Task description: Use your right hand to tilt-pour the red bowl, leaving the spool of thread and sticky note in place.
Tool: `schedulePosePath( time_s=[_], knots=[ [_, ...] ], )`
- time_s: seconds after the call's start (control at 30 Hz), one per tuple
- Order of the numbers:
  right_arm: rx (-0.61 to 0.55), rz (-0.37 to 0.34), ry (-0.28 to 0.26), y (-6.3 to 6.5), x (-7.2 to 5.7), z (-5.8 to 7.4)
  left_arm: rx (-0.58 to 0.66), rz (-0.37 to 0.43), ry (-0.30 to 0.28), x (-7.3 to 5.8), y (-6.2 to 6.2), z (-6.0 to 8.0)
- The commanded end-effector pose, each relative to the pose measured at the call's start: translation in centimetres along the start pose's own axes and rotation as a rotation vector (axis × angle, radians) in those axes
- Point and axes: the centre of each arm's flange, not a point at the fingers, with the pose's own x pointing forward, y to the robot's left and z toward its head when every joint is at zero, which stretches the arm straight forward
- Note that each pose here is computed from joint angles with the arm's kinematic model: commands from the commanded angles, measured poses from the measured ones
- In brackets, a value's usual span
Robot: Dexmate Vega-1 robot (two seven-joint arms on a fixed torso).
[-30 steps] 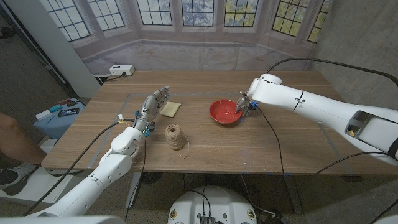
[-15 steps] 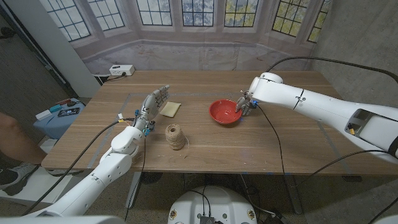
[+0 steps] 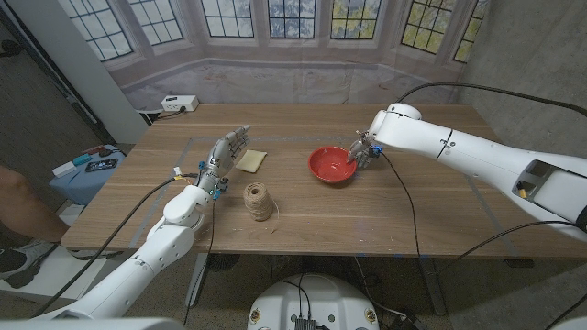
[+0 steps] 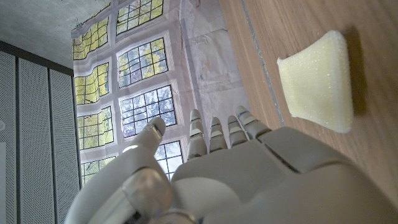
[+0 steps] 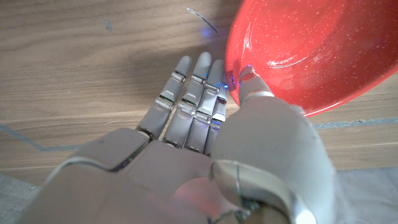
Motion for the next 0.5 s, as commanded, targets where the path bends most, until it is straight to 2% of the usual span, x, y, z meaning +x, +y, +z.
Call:
schedulePosePath(
  time_s=[0.03, 0.5],
  knots=[
    [0.037, -0.012, -0.029, -0.71, -0.56, 0.09, 0.002, 0.005, 0.004, -0.15, 0.51, 0.00],
    [0.092, -0.020, -0.058, -1.69, -1.01, -0.33, 0.010, -0.008, 0.002, 0.54, 0.56, 0.48]
  ],
)
